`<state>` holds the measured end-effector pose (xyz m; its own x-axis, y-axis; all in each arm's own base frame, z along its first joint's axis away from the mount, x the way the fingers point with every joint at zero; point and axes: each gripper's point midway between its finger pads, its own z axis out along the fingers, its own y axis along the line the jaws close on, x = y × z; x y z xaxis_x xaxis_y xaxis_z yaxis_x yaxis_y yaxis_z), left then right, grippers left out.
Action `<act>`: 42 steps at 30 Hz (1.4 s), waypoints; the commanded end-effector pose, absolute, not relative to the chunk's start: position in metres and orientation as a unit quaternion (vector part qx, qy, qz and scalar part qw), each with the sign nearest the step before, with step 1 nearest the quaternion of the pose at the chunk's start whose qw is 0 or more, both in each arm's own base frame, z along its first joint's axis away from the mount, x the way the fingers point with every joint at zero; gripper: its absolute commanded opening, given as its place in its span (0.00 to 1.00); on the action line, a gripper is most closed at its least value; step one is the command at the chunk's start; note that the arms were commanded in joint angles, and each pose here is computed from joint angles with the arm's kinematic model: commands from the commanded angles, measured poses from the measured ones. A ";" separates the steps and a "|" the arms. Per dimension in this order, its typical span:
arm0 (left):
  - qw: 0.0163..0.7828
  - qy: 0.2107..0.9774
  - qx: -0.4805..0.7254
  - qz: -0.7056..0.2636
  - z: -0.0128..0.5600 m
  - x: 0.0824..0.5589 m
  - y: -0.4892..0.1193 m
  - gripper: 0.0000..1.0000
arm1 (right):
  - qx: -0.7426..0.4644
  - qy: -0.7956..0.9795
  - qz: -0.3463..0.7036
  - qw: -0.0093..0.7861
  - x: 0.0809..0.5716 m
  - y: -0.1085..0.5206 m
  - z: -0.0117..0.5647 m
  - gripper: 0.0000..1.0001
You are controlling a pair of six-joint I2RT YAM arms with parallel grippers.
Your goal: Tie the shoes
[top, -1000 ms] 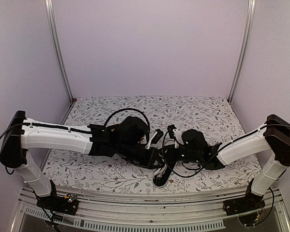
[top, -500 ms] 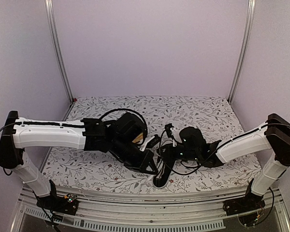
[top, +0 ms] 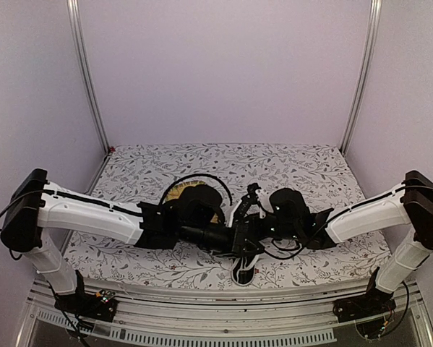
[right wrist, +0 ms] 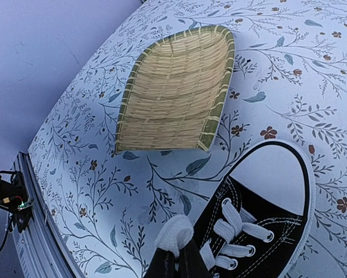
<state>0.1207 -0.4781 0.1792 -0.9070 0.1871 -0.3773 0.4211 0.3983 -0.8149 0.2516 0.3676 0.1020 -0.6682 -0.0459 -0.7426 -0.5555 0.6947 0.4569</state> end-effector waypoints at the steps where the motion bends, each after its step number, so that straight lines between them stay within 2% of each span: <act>1: 0.142 0.791 0.150 -0.576 0.188 0.122 -0.502 0.00 | -0.165 0.831 0.350 0.400 0.262 0.366 0.128 0.02; 13: 0.149 0.755 0.102 -0.630 0.192 0.125 -0.518 0.00 | -0.162 0.836 0.338 0.400 0.266 0.366 0.121 0.02; 19: 0.155 0.758 0.108 -0.625 0.184 0.124 -0.535 0.00 | -0.163 0.835 0.340 0.402 0.266 0.367 0.124 0.02; 24: 0.181 0.796 0.110 -0.567 0.153 0.134 -0.523 0.00 | -0.163 0.835 0.344 0.398 0.264 0.367 0.124 0.02; 31: 0.215 0.866 0.122 -0.434 0.094 0.148 -0.486 0.00 | -0.169 0.832 0.354 0.393 0.259 0.367 0.127 0.02; 42: 0.229 0.890 0.109 -0.380 0.079 0.157 -0.459 0.00 | -0.172 0.824 0.371 0.392 0.256 0.371 0.141 0.02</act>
